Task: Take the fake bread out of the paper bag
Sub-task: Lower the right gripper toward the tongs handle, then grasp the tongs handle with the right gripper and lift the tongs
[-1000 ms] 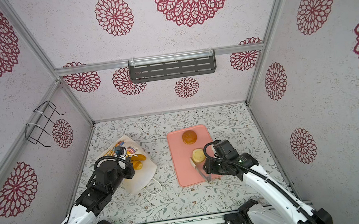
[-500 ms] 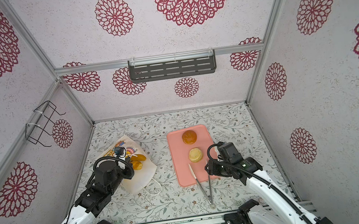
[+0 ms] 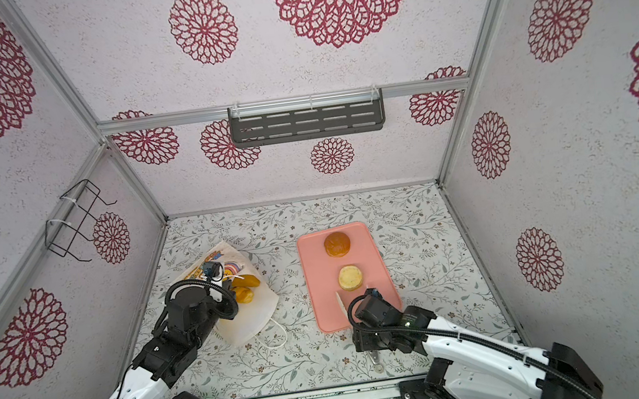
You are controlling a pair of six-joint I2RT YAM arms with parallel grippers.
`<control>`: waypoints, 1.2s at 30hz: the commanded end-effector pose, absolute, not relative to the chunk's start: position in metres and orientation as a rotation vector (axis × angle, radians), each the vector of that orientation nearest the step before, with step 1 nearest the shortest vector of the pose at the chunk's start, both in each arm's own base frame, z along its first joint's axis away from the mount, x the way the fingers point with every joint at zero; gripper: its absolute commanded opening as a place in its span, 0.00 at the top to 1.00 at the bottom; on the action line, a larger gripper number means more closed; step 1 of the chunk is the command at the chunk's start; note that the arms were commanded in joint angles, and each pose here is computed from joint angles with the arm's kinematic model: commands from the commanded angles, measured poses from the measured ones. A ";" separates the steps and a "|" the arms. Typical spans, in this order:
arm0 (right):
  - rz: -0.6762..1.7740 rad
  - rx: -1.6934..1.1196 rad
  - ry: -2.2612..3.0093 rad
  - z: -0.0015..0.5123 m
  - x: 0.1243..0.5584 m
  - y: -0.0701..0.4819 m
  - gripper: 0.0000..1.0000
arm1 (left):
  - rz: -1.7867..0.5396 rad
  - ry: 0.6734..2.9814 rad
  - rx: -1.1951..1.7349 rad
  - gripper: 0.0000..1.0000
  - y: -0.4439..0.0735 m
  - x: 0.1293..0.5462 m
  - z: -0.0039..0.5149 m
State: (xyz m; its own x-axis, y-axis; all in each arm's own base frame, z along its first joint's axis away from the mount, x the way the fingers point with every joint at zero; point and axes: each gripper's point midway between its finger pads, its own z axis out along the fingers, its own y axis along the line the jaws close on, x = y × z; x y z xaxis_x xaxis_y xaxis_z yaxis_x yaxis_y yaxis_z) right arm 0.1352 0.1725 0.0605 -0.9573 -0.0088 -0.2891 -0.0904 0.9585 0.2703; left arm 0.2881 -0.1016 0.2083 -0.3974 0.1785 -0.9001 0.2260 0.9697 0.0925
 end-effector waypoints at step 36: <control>0.300 -0.100 2.629 0.086 0.145 0.167 0.70 | -0.060 1.966 0.281 1.00 -0.104 0.292 0.223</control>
